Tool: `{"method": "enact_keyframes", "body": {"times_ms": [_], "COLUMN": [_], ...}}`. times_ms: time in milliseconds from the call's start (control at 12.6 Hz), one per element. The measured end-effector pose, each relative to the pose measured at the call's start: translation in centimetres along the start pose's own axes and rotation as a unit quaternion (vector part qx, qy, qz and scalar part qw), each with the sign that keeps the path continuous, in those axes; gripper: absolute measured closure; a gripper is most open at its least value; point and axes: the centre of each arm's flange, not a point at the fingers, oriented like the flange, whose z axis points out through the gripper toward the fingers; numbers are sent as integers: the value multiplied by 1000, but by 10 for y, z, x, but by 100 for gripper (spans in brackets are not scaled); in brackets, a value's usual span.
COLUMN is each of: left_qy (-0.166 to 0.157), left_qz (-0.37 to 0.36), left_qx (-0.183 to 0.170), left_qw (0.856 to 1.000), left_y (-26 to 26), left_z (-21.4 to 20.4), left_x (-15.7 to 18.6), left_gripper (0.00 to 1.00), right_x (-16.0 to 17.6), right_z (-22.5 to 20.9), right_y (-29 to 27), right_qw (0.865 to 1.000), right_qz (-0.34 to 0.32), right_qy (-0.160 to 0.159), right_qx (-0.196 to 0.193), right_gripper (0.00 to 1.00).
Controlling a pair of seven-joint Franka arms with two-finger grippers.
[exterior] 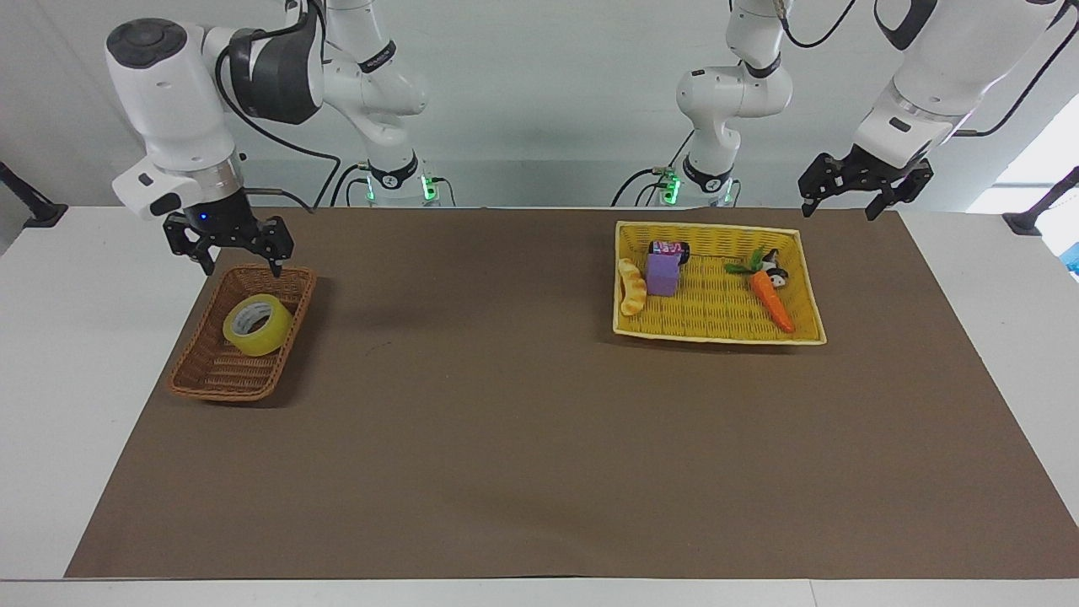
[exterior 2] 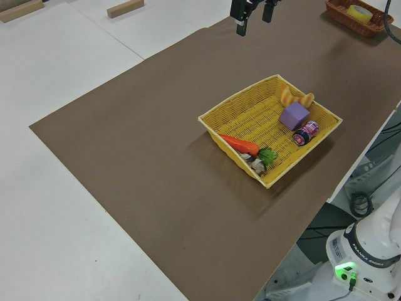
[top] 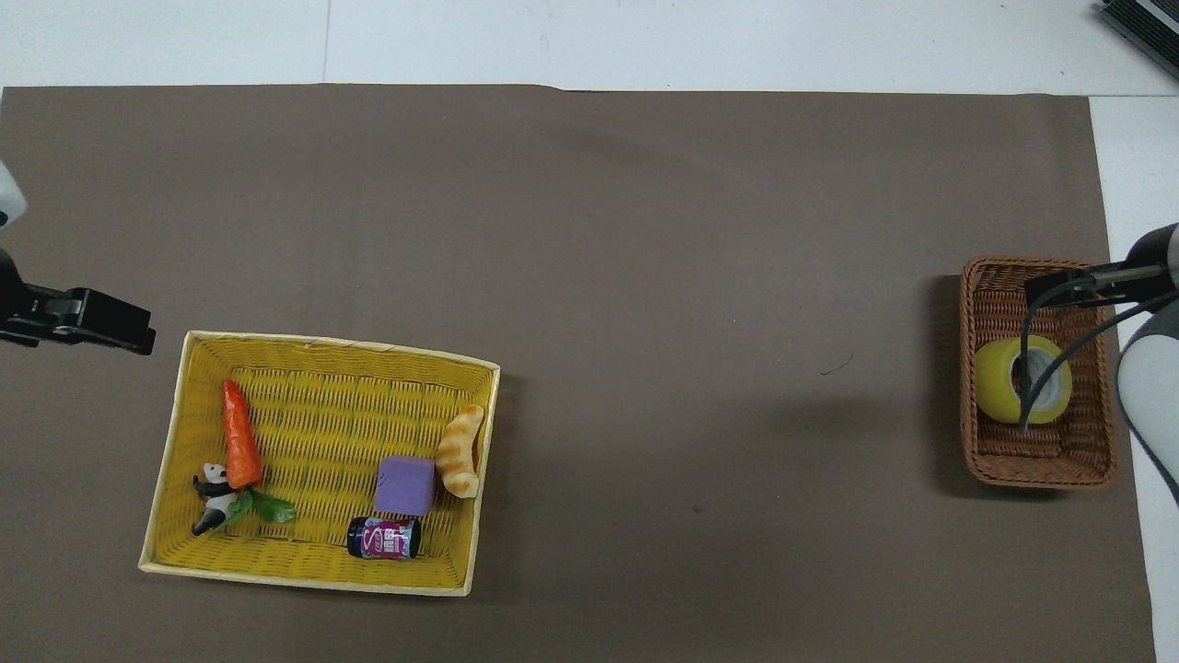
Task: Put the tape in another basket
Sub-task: 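Lower the tape into the wicker basket and open the right gripper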
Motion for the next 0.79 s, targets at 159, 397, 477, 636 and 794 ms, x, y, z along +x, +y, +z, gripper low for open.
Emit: {"method": "enact_keyframes", "body": {"times_ms": [159,397,477,636,794], "left_qy": [0,0,0,0,0], "left_qz": [0,0,0,0,0], "left_qx": [0,0,0,0,0], "left_qw": [1000,1000,1000,1000,1000], "left_y": [0,0,0,0,0], "left_z": [0,0,0,0,0], "left_x": [0,0,0,0,0], "left_gripper": [0,0,0,0,0], "right_x": [2,-3,-4,-9,-18], "right_z": [-34,-63,-66,-67,-84], "right_y": [-25,-51,-55,-62,-59], "right_qw": [998,988,987,986,985], "right_qz": [61,149,157,156,157], "right_qy": [5,-12,-16,-37,-58], "right_qx": [9,41,42,39,35], "right_gripper": [0,0,0,0,0]}}
